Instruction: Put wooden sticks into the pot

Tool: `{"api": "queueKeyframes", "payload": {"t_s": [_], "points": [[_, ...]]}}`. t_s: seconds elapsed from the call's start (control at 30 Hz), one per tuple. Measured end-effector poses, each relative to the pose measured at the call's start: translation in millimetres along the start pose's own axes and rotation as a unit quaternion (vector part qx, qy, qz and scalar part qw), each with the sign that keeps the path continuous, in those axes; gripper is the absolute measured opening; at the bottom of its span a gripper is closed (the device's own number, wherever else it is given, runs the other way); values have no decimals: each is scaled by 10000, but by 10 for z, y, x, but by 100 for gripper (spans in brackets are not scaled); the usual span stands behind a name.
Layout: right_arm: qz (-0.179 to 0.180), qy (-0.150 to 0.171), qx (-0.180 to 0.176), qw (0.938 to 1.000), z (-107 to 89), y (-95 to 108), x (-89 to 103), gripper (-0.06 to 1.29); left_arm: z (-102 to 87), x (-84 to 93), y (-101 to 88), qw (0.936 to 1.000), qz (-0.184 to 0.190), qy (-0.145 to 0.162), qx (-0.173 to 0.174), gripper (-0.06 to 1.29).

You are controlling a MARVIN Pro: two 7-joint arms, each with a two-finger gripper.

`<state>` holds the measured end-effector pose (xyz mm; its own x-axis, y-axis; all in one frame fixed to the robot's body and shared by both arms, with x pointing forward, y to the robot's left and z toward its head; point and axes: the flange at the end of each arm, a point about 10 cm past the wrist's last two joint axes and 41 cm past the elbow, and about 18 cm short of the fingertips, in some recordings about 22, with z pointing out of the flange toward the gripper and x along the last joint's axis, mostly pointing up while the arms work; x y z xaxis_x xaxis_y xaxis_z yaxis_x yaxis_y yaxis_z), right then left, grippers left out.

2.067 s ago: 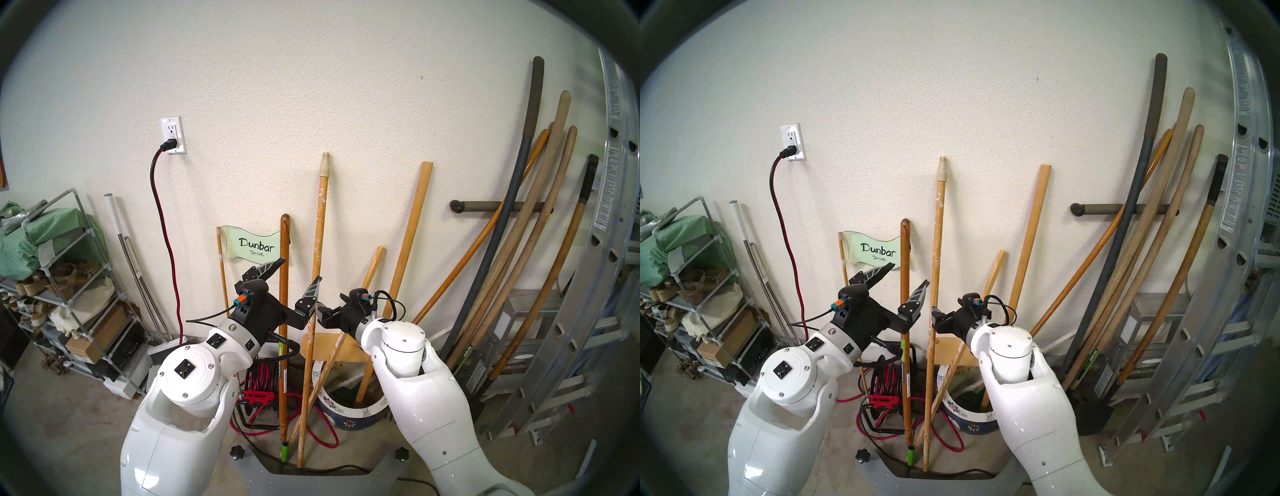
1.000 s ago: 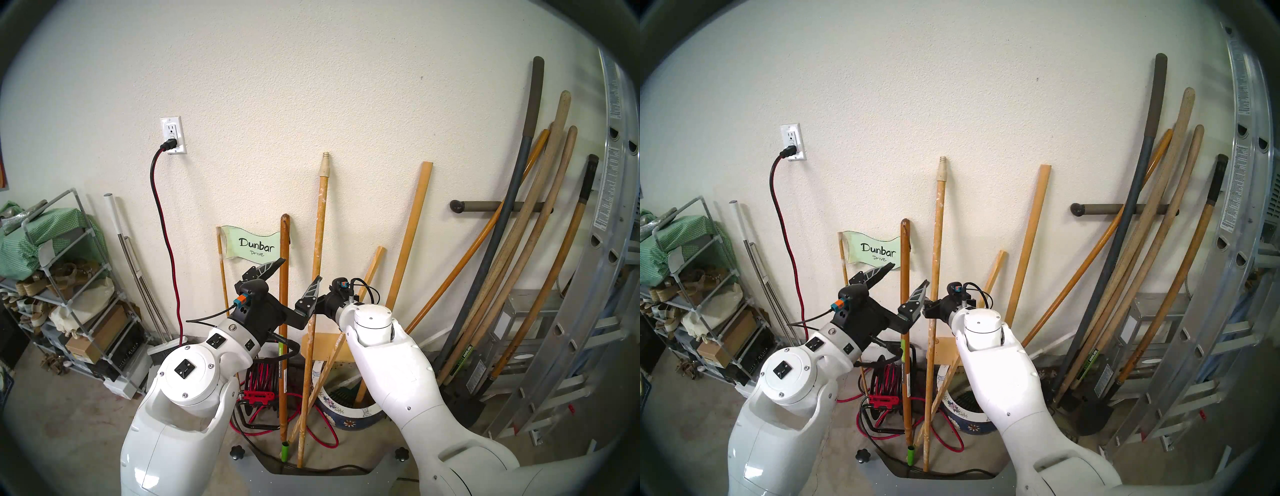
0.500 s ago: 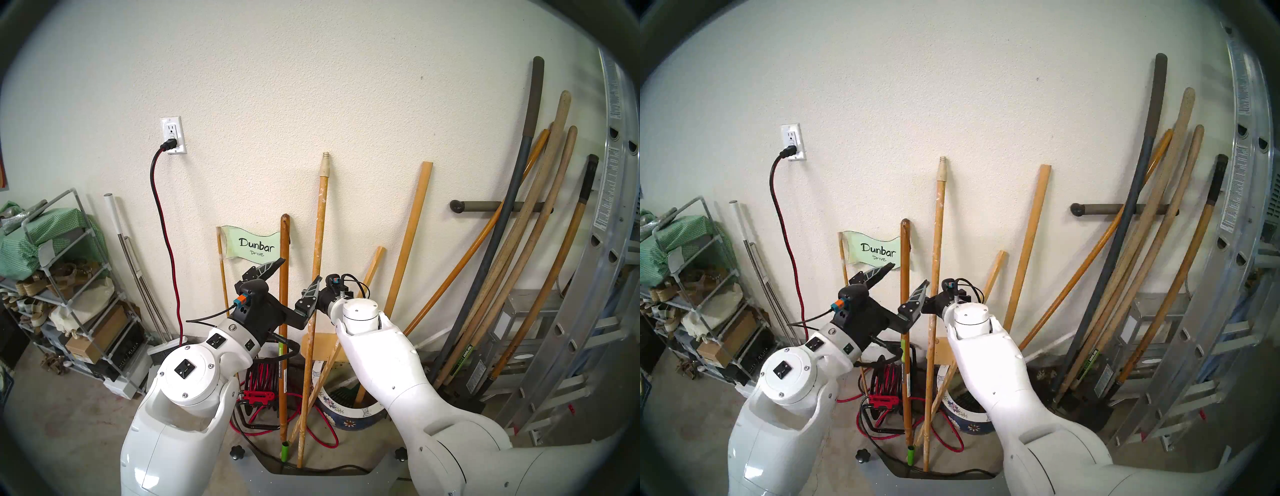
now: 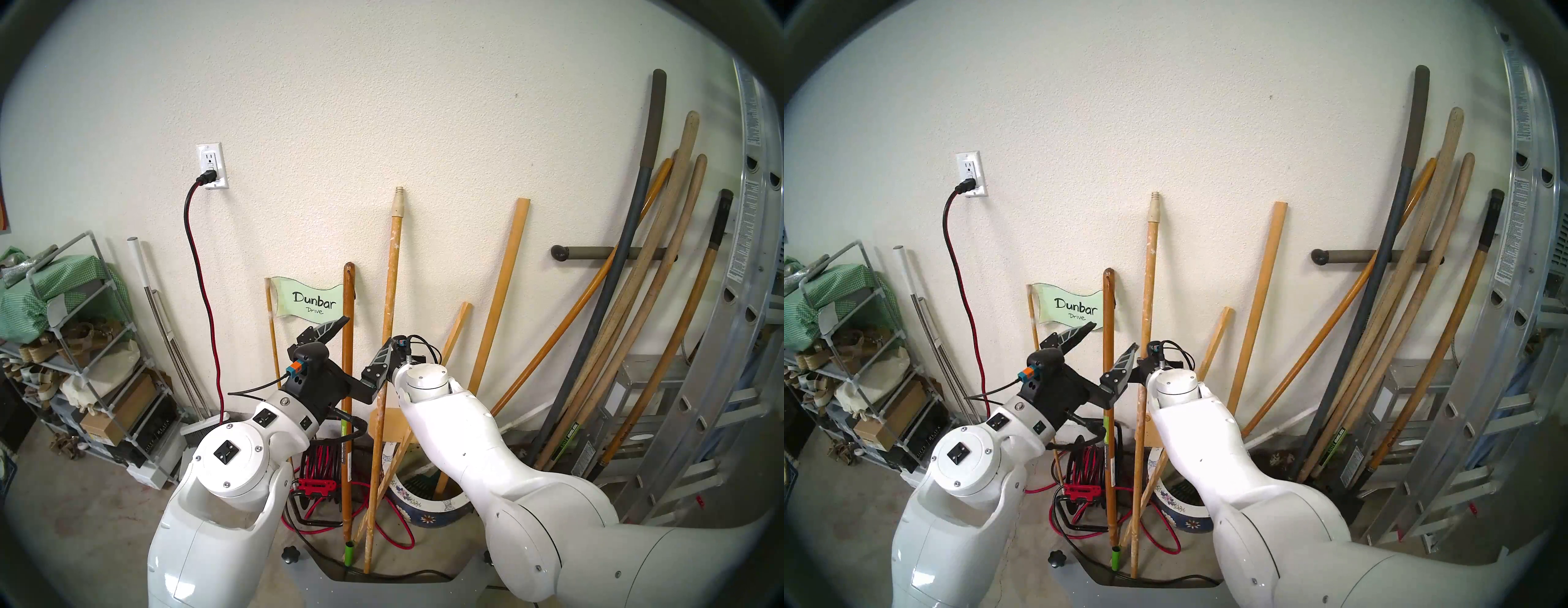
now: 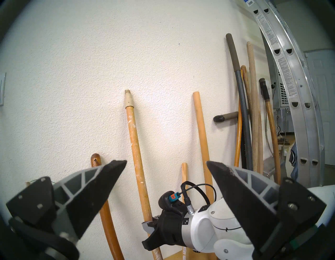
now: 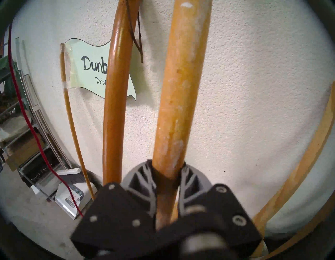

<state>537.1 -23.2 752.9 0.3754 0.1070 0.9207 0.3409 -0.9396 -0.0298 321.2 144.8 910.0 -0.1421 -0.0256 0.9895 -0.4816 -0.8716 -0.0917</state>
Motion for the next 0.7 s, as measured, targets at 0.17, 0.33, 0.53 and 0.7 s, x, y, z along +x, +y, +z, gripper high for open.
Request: {"api": "queueKeyframes", "payload": {"t_s": [0.17,0.33,0.53,0.7], "points": [[91,69,47,9999,-18,13,3,15,0,0,0,10000,0,0,0,127],[221,298,95,9993,-69,122,84,15,0,0,0,10000,0,0,0,127],[332,731,120,9967,-145,301,291,13,0,0,0,10000,0,0,0,127],[408,1098,163,9930,-233,448,447,13,0,0,0,10000,0,0,0,127]]}}
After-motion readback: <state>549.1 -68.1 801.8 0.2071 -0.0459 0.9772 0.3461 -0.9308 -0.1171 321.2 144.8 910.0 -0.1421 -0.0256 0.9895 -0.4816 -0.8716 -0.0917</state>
